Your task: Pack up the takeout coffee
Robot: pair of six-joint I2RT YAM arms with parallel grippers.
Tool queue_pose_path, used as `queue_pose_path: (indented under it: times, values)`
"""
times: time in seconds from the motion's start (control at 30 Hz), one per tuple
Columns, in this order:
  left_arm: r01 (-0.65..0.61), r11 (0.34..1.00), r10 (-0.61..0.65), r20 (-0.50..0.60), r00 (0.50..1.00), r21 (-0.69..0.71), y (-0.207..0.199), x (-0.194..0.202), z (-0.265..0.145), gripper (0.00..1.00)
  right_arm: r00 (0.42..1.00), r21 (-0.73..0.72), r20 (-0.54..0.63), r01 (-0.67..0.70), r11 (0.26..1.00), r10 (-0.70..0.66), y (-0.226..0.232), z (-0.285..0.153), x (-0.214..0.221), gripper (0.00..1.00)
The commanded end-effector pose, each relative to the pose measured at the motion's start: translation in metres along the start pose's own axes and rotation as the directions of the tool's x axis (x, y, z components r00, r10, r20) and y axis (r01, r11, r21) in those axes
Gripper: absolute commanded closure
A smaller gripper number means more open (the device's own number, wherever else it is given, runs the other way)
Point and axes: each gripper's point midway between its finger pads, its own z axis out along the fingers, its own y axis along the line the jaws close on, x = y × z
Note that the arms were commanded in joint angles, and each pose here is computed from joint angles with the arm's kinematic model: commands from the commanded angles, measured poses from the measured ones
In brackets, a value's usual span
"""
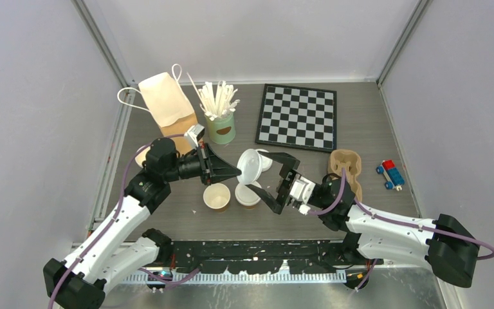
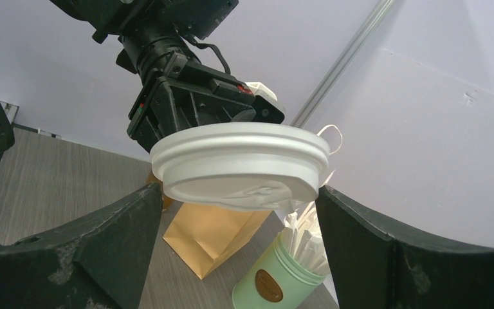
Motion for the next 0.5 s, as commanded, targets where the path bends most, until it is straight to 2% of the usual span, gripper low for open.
queue_pose_path:
  times: [0.0, 0.47]
  values:
    - [-0.02, 0.999, 0.02, 0.014, 1.0, 0.038, -0.0092, -0.0017, -0.0015, 1.0, 0.996, 0.02, 0.078, 0.029, 0.999, -0.031, -0.0075, 0.0018, -0.0225, 0.07]
    - [-0.012, 0.999, 0.011, 0.025, 1.0, 0.037, -0.0066, -0.0044, 0.0004, 1.0, 0.996, -0.015, 0.091, 0.023, 1.0, -0.022, -0.0027, 0.0074, -0.0241, 0.08]
